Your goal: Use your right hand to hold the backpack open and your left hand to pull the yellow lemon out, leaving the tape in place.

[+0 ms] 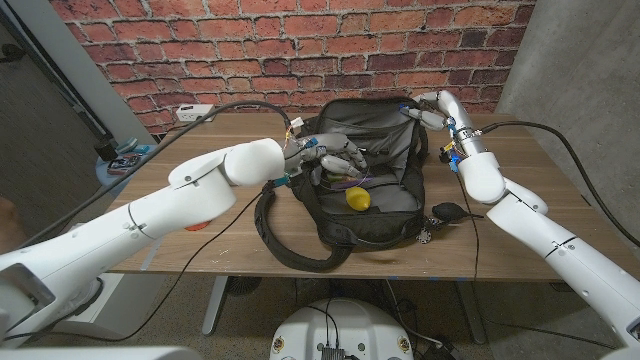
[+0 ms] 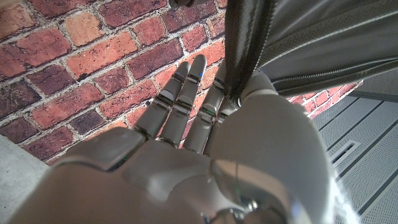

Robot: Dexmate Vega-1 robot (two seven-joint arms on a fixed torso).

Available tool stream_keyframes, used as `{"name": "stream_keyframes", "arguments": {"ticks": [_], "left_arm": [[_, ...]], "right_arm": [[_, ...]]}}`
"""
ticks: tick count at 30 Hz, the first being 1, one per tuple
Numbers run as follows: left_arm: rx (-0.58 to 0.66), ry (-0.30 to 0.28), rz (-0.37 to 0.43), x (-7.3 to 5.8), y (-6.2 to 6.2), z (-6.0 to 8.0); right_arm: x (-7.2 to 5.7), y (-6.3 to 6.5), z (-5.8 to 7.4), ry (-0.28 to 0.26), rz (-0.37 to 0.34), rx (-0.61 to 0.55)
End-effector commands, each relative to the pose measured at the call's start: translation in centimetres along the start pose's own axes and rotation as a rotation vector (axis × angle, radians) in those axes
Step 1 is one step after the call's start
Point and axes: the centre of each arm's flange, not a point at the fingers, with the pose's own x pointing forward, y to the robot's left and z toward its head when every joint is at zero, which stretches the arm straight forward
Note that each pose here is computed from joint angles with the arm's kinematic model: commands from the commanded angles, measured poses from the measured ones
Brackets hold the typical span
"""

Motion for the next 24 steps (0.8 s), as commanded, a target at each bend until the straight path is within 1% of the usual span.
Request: {"name": "stream_keyframes", "arguments": {"ticks": [1, 8, 19, 24], "left_arm": [[0.033, -0.032, -0.057, 0.5, 0.3, -0.6], [0.047, -0.054, -0.104, 1.0, 0.5, -0.5], [0.100, -0.067, -0.165, 1.9, 0.8, -0.7], [0.124, -0.072, -0.190, 2.0, 1.0, -0.5]], "right_arm": [[-0.2, -0.1, 0.0, 0.012, -0.011, 0.001], [-0.4, -0.2, -0.2, 0.021, -0.020, 0.003], [-0.2, -0.2, -0.5, 0.033, -0.031, 0.024], [-0.2, -0.2, -0.7, 0.038, -0.037, 0.029]]}}
